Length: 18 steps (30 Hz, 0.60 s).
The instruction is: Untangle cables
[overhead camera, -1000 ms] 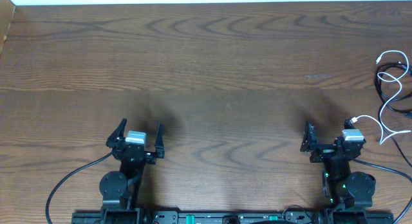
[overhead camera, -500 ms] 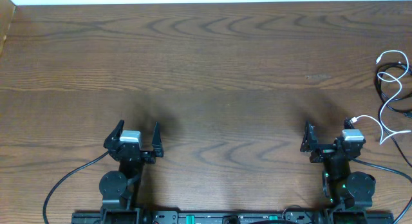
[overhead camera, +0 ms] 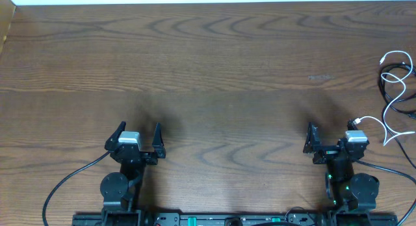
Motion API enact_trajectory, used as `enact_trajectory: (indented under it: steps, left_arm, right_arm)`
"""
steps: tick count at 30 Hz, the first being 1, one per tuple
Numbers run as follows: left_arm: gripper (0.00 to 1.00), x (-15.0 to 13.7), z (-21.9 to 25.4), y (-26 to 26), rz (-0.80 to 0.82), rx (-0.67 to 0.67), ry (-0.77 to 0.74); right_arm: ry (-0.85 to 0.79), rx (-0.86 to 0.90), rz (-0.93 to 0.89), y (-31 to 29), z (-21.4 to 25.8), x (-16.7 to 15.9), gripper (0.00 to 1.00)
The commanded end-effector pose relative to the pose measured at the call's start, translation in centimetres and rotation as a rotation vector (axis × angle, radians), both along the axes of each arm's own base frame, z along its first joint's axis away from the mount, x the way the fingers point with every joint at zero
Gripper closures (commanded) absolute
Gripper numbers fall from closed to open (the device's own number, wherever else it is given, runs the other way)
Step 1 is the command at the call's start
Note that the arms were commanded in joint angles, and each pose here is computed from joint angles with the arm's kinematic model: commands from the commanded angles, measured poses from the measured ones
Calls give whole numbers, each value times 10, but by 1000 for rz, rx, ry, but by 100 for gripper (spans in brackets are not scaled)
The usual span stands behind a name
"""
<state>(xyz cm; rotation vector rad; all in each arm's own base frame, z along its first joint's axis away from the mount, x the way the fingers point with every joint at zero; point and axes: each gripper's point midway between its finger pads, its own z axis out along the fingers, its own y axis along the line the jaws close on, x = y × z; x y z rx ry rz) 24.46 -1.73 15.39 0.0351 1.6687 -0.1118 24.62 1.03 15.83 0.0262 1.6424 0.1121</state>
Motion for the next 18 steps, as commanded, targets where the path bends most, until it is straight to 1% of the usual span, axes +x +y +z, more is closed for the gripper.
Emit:
enact_trajectory:
  steps: [1, 18]
  left_arm:
    - [6, -1, -14, -2, -13, -13, 47]
    - [6, -2, -13, -6, -31, -27, 44]
  right_arm:
    - [-1, -5, -5, -1, -1, 0, 1]
    - [-1, -5, -4, -1, -1, 0, 1]
